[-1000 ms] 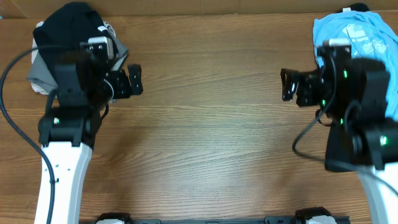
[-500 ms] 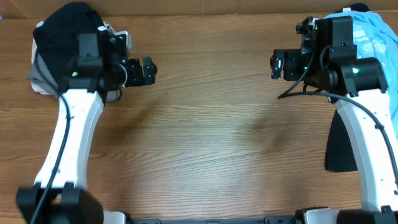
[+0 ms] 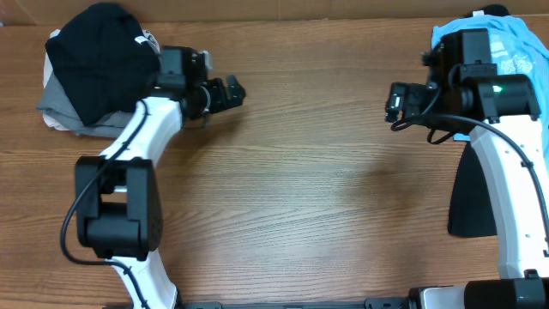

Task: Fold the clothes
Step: 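Reach the right gripper to the light-blue T-shirt at right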

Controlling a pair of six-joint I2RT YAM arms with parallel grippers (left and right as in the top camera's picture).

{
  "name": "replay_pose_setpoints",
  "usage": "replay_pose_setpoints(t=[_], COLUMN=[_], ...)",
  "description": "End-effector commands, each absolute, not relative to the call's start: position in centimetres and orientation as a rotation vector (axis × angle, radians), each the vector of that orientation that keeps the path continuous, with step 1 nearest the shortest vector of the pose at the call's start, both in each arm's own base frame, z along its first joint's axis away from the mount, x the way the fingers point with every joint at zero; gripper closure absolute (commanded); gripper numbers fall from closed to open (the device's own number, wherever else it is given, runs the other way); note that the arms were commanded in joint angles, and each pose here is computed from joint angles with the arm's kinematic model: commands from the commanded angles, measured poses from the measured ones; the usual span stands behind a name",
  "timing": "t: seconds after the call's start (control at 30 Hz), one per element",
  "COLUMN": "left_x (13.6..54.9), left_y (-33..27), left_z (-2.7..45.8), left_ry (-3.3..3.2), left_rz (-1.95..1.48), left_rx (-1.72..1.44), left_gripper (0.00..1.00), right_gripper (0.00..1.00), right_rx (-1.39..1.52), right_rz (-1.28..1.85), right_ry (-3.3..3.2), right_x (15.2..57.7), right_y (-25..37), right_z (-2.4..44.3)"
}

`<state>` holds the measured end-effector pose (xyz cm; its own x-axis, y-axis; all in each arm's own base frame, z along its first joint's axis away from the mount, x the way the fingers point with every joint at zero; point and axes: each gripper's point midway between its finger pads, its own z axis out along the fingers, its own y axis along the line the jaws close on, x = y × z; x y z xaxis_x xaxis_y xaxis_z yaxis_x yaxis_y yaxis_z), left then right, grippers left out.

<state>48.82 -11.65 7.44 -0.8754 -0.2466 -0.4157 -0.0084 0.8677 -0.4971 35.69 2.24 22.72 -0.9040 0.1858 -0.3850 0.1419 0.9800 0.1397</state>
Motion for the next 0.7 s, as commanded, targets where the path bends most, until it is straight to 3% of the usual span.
replay_pose_setpoints(t=[0.0, 0.3, 0.5, 0.67], left_x=[49.4, 48.0, 45.3, 45.3], left_y=[-13.9, -16.0, -17.1, -16.9], left_z=[7.6, 7.6, 7.9, 11.7], left_ry=[2.539, 2.562, 2.612, 2.594], left_rz=[-0.726, -0.812, -0.825, -0.599], left_rx=[-0.151, -0.016, 0.207, 0.327], left_gripper=[0.0, 0.0, 0.0, 0.0], right_gripper=[0.0, 0.0, 0.0, 0.01], right_rx=[0.302, 0.363, 0.574, 0.751], right_rz=[0.222, 0.189, 0.146, 0.058], right_ry=[2.697, 2.646, 2.496, 2.414], right_x=[35.8, 36.8, 38.6, 38.5], right_y=[2.2, 0.2, -7.1, -15.2], right_z=[23.7, 24.1, 25.2, 24.4])
